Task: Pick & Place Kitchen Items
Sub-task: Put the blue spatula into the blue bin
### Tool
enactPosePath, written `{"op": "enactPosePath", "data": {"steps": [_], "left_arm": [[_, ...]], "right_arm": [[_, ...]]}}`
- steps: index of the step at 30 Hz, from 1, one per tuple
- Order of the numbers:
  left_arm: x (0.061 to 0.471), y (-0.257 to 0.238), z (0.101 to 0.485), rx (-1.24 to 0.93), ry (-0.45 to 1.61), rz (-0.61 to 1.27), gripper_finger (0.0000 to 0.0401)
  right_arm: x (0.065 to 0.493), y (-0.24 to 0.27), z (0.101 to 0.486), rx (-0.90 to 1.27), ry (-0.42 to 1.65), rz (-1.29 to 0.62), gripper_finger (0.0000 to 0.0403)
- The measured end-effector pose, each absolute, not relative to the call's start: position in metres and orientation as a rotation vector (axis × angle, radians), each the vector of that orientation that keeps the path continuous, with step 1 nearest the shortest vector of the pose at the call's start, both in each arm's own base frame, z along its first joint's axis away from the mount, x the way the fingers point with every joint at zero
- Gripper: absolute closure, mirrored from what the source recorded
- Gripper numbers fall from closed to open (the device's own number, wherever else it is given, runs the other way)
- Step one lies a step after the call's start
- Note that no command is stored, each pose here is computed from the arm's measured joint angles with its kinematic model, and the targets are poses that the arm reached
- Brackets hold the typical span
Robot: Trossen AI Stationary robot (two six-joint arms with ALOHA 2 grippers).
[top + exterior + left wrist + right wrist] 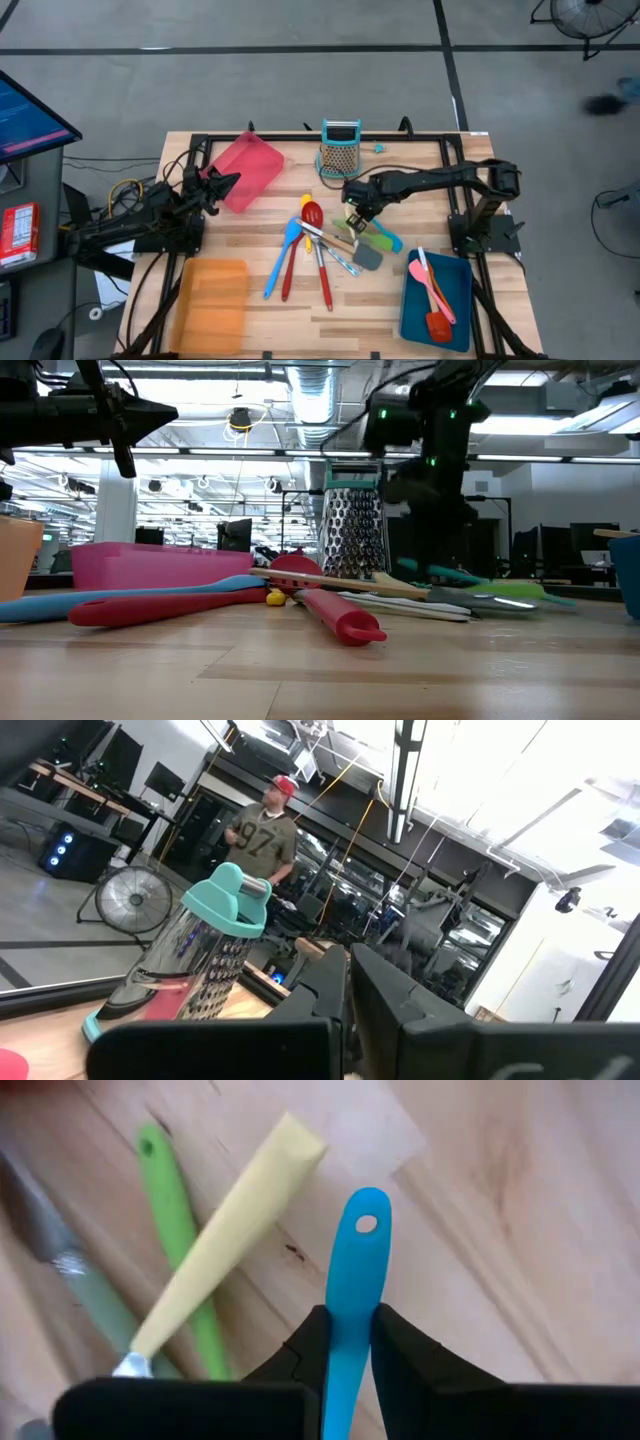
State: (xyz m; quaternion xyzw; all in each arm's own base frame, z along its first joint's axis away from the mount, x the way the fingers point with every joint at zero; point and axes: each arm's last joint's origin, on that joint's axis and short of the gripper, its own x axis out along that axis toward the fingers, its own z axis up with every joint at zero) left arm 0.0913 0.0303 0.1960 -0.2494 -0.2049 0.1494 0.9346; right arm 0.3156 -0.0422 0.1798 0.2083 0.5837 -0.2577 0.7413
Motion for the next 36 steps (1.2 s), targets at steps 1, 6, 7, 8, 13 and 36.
{"op": "enactPosePath", "data": {"steps": [1, 6, 7, 8, 13, 36], "left_arm": [[0.091, 0.03, 0.196, -0.51, -0.42, 0.305, 0.0399], [0.091, 0.03, 0.196, -0.509, -0.423, 0.304, 0.0399], [0.091, 0.03, 0.196, -0.509, -0.423, 0.304, 0.0399], [0.091, 0.03, 0.196, -0.509, -0.423, 0.304, 0.0399], [0.091, 0.03, 0.196, -0.509, -0.424, 0.304, 0.0399], [0.091, 0.03, 0.196, -0.509, -0.424, 0.304, 0.0399]], "right_arm": [[0.315, -0.044, 0.187, 0.461, 1.248, -0.561, 0.0352], [0.303, -0.054, 0.22, 0.454, 1.121, -0.588, 0.0351], [0.299, -0.056, 0.226, 0.456, 1.097, -0.593, 0.0351], [0.296, -0.058, 0.233, 0.46, 1.069, -0.593, 0.0351], [0.281, -0.061, 0.265, 0.462, 0.94, -0.572, 0.0351], [0.173, -0.01, 0.417, 0.489, 0.141, 0.184, 0.0351]]}}
